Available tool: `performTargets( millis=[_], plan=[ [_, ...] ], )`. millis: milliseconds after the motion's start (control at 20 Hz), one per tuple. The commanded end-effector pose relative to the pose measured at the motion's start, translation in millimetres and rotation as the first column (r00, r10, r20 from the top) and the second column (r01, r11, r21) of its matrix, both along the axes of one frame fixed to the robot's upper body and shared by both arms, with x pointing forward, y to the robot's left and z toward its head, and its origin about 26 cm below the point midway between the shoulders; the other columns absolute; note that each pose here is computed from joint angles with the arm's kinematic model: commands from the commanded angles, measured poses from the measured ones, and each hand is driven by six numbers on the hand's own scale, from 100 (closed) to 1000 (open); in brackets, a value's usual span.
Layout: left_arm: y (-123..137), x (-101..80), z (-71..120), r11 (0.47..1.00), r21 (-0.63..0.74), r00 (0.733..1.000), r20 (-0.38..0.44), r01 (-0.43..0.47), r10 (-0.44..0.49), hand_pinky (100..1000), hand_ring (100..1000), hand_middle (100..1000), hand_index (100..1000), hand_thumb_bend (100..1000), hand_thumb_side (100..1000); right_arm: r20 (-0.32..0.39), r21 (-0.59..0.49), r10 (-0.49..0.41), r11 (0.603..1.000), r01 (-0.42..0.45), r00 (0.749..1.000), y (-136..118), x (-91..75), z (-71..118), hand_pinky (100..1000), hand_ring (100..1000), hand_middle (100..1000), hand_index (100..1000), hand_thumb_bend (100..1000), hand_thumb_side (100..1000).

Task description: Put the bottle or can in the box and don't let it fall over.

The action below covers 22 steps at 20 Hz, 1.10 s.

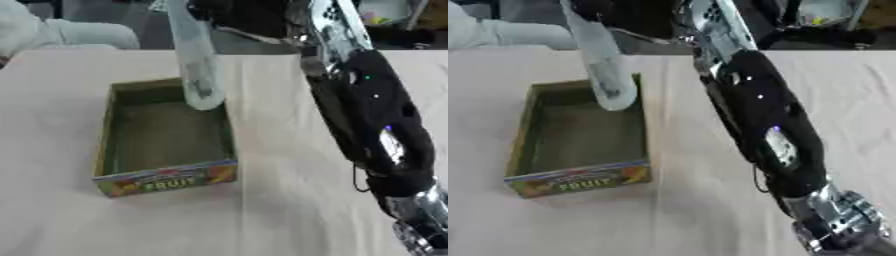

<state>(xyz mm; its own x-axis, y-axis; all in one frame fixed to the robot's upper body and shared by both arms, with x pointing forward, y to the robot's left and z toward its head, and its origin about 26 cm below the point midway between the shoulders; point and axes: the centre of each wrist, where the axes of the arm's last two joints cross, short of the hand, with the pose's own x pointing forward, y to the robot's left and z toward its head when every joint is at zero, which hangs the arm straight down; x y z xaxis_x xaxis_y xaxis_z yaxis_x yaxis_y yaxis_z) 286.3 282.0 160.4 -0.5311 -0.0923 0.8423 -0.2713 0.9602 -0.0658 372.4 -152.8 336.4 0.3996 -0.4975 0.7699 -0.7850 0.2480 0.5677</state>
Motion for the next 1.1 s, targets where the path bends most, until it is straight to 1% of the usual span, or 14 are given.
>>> performTargets(
  millis=[50,250,400,700,750,800,900,1100],
  plan=[
    [5,-1.2,11.2,1.000,-0.003,0.999,0.039,-0.016,0.016,751,926,809,761,741,613,0.014,-0.004,0.008,1.000,-0.008,1.000,6,0.6,6.3,100,100,211,991,100,797],
    [6,-1.0,12.4,0.999,-0.024,0.998,0.051,-0.036,0.038,751,925,808,762,744,612,0.002,0.014,0.015,1.000,-0.015,1.000,10,4.1,4.1,100,100,207,989,100,791],
    [5,-0.3,13.6,0.999,-0.034,0.998,0.059,-0.035,0.037,750,926,808,762,744,612,-0.003,0.024,0.027,0.999,-0.027,1.000,13,5.6,2.9,100,100,204,984,100,789],
    [5,0.2,14.1,0.998,-0.052,0.997,0.067,-0.042,0.045,750,927,809,761,745,612,-0.025,0.023,0.048,0.999,-0.047,0.999,13,10.9,-5.8,100,100,196,978,100,798],
    [5,0.2,13.9,0.997,-0.056,0.997,0.067,-0.045,0.048,750,928,810,761,746,612,-0.033,0.020,0.053,0.998,-0.052,0.998,14,12.4,-8.1,100,100,190,974,100,827],
    [5,0.2,13.8,0.997,-0.060,0.996,0.067,-0.048,0.052,750,928,810,761,747,612,-0.043,0.016,0.061,0.998,-0.060,0.997,14,14.4,-10.5,100,100,186,972,100,804],
    [4,0.3,13.9,0.996,-0.067,0.996,0.068,-0.052,0.056,750,929,810,761,748,611,-0.065,0.011,0.073,0.997,-0.072,0.995,13,18.6,-15.0,100,100,179,969,100,812],
    [4,0.4,13.7,0.995,-0.081,0.995,0.068,-0.063,0.068,749,931,812,760,752,610,-0.118,-0.011,0.068,0.998,-0.070,0.991,9,26.6,-30.4,100,100,165,960,100,831]
  ],
)
